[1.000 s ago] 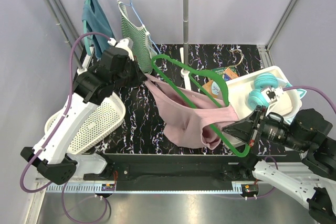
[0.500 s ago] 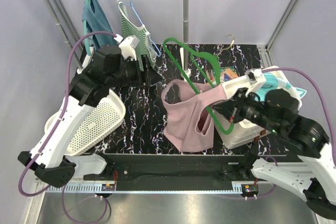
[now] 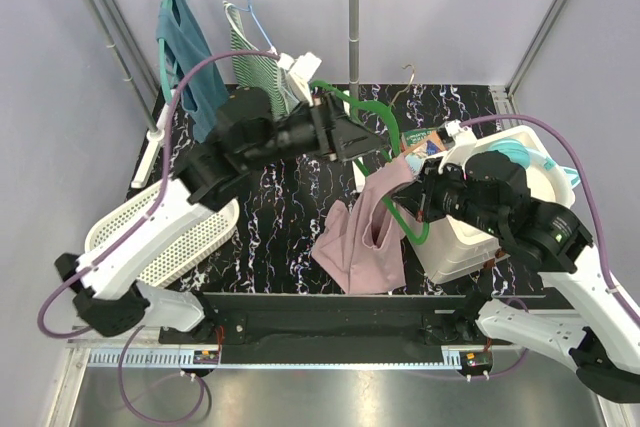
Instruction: Remove the tank top from the hanger
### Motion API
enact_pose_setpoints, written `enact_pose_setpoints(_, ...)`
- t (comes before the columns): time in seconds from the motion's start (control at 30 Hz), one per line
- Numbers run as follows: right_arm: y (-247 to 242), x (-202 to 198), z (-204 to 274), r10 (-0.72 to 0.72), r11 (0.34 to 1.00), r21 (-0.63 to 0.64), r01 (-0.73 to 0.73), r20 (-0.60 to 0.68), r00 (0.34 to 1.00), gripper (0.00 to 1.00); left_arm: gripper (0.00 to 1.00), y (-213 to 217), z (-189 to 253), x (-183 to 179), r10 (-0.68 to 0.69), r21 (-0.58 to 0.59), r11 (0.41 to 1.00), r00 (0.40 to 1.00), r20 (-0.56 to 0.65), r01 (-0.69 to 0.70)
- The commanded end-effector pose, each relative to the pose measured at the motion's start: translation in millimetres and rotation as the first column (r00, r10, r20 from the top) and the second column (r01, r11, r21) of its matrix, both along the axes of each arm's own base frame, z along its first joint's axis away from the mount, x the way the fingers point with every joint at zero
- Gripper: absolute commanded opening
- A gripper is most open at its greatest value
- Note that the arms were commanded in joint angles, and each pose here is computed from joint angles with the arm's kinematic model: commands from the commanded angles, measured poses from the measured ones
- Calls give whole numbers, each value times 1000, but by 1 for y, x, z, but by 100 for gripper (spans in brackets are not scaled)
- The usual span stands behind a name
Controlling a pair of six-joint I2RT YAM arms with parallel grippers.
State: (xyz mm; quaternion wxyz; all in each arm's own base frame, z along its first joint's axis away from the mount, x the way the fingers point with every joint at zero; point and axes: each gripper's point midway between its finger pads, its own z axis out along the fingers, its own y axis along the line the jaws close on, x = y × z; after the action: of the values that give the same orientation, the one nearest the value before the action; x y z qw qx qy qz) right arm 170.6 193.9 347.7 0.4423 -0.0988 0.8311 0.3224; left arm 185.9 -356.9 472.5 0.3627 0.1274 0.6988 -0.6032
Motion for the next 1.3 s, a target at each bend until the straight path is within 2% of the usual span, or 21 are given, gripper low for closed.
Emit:
enact_pose_setpoints(0.0, 2, 12, 39, -27, 997, 69, 19, 125, 992, 0, 55, -21, 23, 28, 77, -78, 994, 997, -16, -78)
enact_pose_setpoints(0.23, 0, 13, 37, -46, 997, 72, 37, 118, 992, 0, 49, -36, -6, 53, 168, 38, 985, 986, -24, -167)
enact_pose_setpoints(0.47, 5, 13, 33, -32, 997, 77, 24, 101, 994, 0, 47, -55, -15, 65, 186, 64, 981, 982, -21, -184)
enact_pose_setpoints(0.67, 4, 18, 34, -33, 998, 50, 26, 140, 990, 0, 34, -56, -20, 77, 216, 108, 970, 975, 43, -220)
enact_pose_setpoints(0.87, 8, 23, 39, -33, 997, 68, 21, 177, 984, 0, 38, -56, -28, 75, 205, 129, 970, 978, 34, -208)
enact_pose_setpoints(0.93, 11, 24, 37, -18, 998, 60, 7, 176, 984, 1, 33, -55, -29, 75, 211, 130, 968, 977, 33, -213)
enact_pose_setpoints(0.97, 12, 23, 35, -11, 998, 55, 1, 171, 985, 2, 24, -55, -27, 75, 212, 128, 968, 976, 39, -215)
enact_pose_setpoints(1.1, 12, 22, 26, 0, 999, 41, -7, 161, 987, 20, 4, -57, -13, 81, 211, 118, 967, 971, 112, -224)
enact_pose_setpoints(1.13, 10, 22, 24, -8, 999, 37, 2, 161, 987, 30, 1, -56, -11, 83, 215, 127, 964, 965, 149, -234)
enact_pose_setpoints(1.27, -1, 23, 16, -66, 998, 31, 62, 140, 988, 52, 0, -49, 0, 92, 238, 148, 948, 936, 259, -281)
